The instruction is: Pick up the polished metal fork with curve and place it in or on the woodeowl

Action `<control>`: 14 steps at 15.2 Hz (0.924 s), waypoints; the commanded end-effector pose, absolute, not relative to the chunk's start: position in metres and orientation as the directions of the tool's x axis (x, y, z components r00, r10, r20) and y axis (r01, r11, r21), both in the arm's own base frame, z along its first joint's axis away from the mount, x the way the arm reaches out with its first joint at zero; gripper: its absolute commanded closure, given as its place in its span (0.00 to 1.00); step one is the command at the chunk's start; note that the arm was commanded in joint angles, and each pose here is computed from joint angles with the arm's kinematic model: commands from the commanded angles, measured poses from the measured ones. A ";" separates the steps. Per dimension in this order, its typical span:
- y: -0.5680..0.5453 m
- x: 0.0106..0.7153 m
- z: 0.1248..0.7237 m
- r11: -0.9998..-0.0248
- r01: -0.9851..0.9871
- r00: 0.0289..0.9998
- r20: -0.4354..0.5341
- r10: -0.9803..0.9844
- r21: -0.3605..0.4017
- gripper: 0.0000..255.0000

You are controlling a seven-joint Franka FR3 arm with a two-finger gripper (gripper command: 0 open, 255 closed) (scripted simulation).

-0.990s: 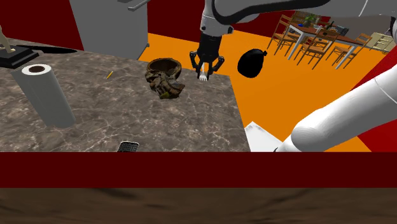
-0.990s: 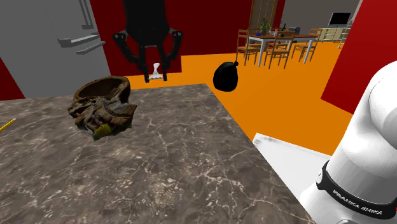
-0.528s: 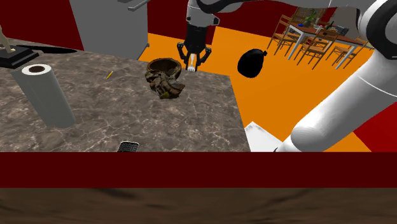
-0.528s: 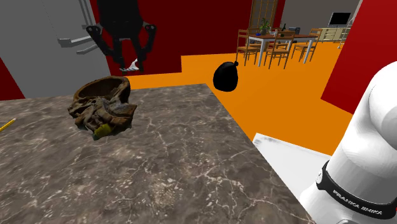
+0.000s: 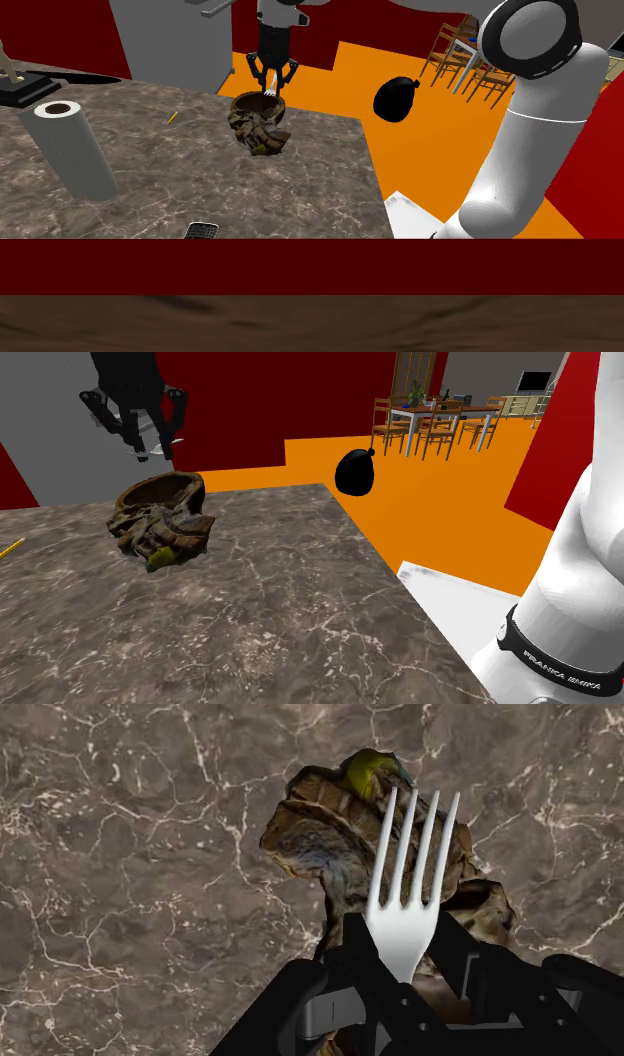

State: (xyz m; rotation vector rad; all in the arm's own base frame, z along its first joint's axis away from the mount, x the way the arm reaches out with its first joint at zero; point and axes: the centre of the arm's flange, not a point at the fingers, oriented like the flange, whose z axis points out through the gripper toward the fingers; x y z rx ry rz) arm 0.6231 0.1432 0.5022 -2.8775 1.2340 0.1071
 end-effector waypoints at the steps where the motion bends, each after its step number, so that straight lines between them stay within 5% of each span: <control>1: 0.150 0.659 0.501 -0.688 -0.725 0.686 -0.066 -0.724 0.019 1.00; 14: 0.150 0.659 0.433 -0.688 -0.725 0.686 -0.066 -0.724 0.019 1.00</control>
